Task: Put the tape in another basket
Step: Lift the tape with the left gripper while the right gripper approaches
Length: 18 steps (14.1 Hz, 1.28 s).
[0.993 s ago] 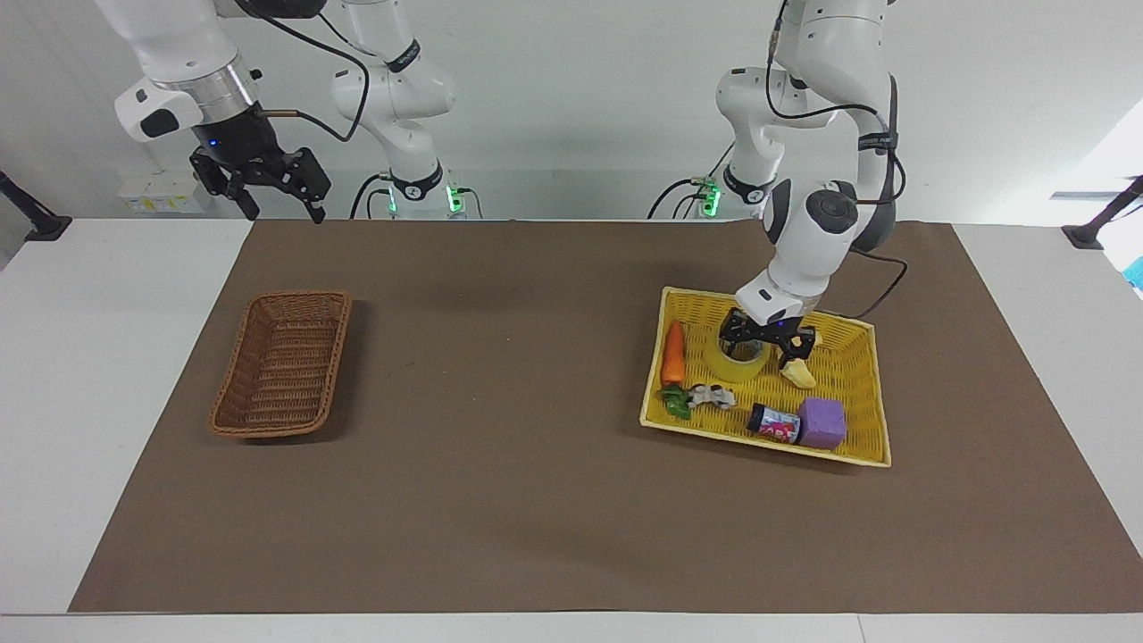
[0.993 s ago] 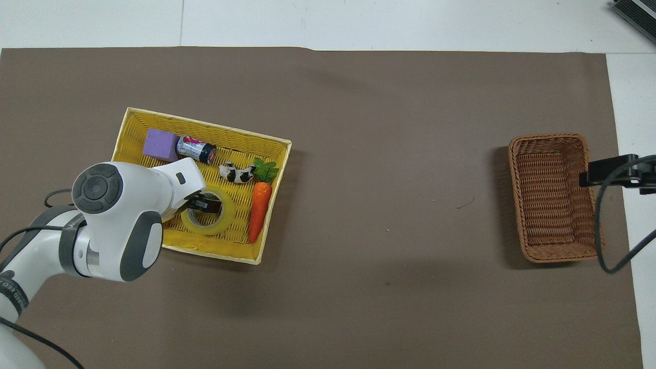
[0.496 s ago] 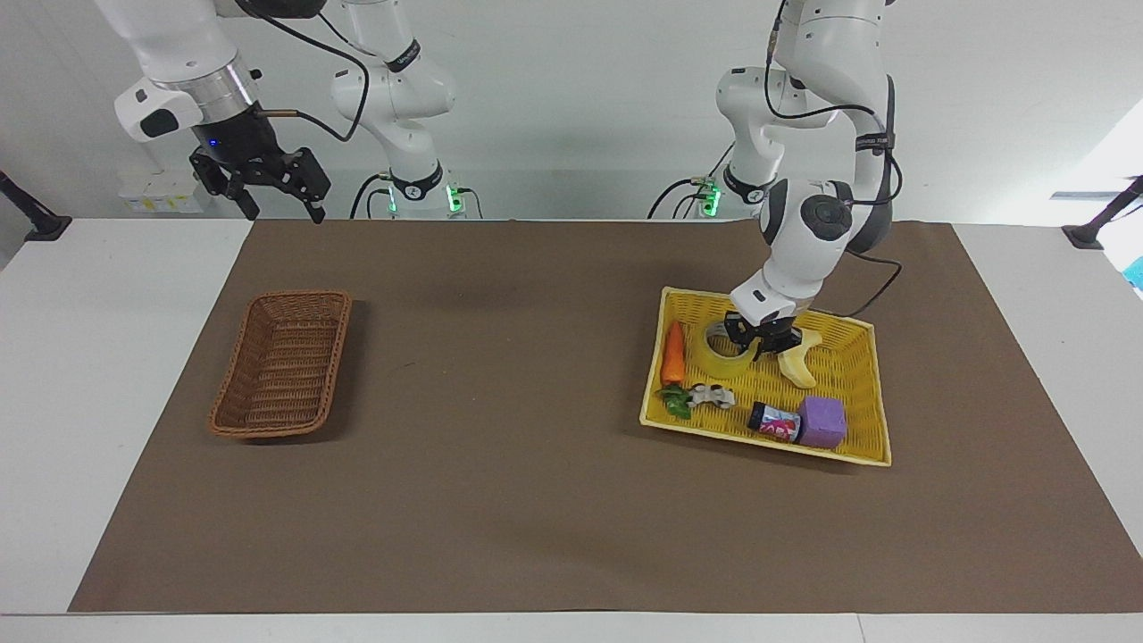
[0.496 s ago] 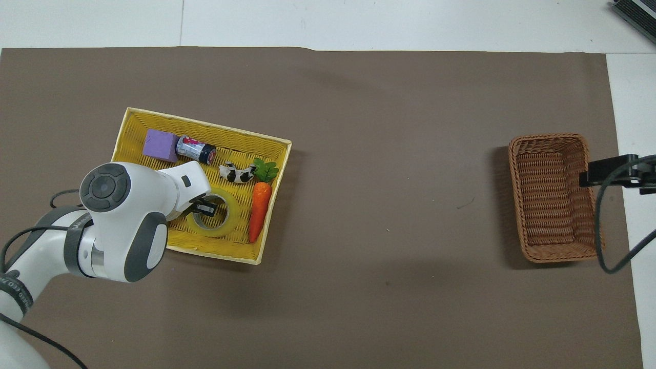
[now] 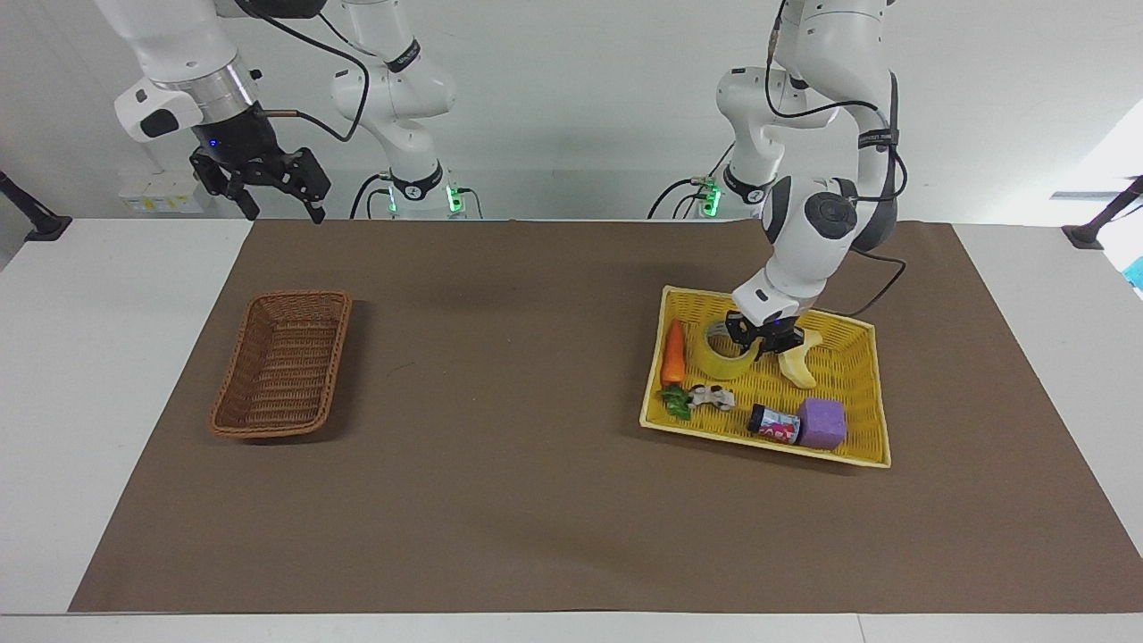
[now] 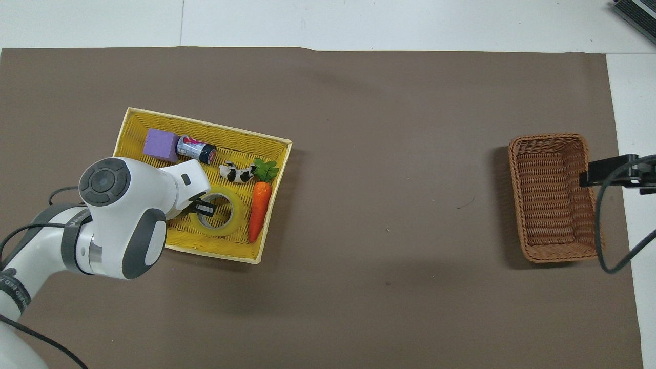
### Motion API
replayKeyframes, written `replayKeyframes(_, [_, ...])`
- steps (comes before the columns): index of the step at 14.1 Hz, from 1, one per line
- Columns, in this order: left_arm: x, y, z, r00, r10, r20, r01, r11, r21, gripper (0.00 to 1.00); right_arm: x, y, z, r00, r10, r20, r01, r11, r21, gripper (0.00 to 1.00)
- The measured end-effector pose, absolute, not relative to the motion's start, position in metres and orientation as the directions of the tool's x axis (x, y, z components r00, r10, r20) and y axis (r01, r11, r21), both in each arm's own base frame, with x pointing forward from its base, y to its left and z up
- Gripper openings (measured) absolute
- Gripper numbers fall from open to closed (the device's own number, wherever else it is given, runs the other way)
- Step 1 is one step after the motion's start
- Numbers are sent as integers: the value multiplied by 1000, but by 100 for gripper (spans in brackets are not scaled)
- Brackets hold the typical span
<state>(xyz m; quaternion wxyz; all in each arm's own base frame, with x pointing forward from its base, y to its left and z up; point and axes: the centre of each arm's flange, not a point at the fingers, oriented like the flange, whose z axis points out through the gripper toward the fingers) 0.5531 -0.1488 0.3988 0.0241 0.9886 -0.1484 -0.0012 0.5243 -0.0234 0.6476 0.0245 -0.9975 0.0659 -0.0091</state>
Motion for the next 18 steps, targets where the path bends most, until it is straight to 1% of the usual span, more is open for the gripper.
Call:
replayKeyframes(2, [564,-142,435,967,-255,-1,-255,-965,54,22,524,-23,648,991,-131,15,-130,-990,-50,100])
replayKeyframes(4, [570,-133,475,978,-207,-19,-205,-975,87,22,525,-17,648,993,-117,15,-116,-992,-50,100])
replayKeyframes(7, [573,-134,527,997,-79,-19,-76,-991,111,22,524,17,648,998,-54,15,-53,-997,-62,100])
replayKeyframes(8, [572,-141,538,1000,-20,-21,-17,-991,134,22,523,38,649,1000,-23,12,-21,-995,-102,100])
replayKeyframes(10, [569,-161,546,998,47,-38,53,-980,193,22,519,75,649,999,35,5,35,-984,-176,100])
replayKeyframes(12, [564,-189,548,995,93,-47,101,-967,233,22,515,109,646,998,67,-4,64,-972,-227,100])
replayKeyframes(16, [549,-261,556,989,149,-22,148,-936,318,22,514,165,616,998,51,-29,37,-933,-357,100])
replayKeyframes(18, [538,-291,560,988,150,-22,148,-920,364,22,514,193,599,998,-11,-65,-37,-912,-409,100])
